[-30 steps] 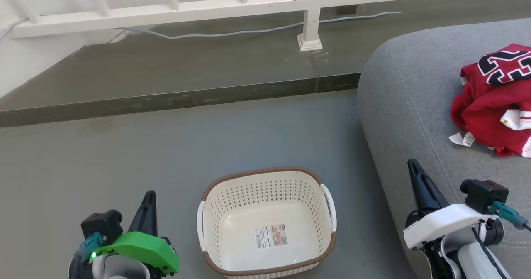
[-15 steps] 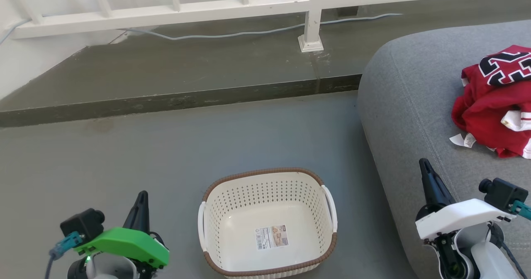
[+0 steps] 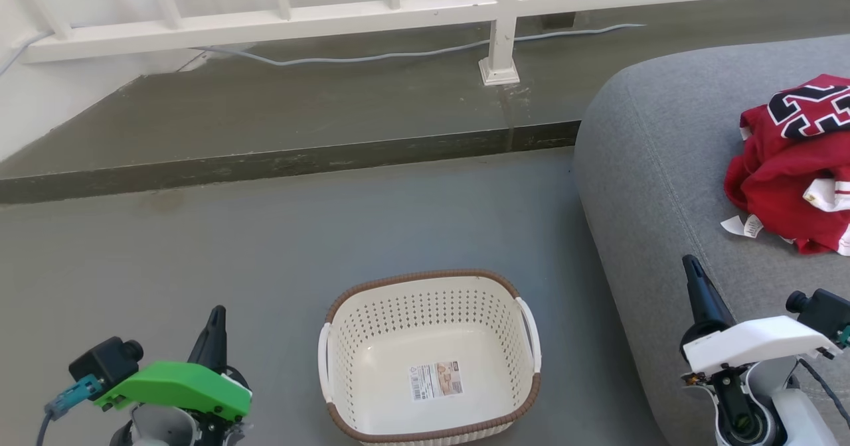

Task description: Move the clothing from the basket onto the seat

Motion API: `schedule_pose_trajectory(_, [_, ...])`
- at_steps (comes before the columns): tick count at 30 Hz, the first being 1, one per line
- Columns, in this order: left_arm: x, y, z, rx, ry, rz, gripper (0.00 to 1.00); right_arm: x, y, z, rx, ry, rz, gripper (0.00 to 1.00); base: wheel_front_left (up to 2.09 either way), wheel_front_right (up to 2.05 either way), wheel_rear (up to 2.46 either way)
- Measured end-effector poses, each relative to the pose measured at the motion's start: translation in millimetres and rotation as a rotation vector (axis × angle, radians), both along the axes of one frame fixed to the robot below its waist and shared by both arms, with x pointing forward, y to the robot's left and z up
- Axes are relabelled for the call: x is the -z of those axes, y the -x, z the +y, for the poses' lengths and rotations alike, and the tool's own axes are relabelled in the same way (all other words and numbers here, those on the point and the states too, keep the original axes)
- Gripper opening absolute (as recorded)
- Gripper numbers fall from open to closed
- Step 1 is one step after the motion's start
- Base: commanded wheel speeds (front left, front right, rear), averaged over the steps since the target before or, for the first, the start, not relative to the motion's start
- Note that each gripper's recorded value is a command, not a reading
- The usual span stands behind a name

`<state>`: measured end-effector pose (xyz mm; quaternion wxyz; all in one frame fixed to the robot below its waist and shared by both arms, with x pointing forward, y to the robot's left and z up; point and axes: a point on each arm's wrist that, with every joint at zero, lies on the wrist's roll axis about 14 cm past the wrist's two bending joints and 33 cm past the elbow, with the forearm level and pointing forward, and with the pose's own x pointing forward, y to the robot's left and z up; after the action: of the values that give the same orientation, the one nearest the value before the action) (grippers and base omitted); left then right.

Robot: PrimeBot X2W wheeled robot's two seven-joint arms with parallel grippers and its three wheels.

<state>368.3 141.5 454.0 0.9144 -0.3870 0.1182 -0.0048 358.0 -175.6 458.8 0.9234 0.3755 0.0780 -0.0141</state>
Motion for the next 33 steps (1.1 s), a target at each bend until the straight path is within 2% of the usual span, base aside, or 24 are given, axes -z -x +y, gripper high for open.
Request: schedule_pose_trajectory(33, [-4, -2, 23, -0.115, 0.419, 0.021, 0.00, -7, -10, -17, 0.102, -0.441, -0.003, 0.00, 0.00, 0.00, 0.00])
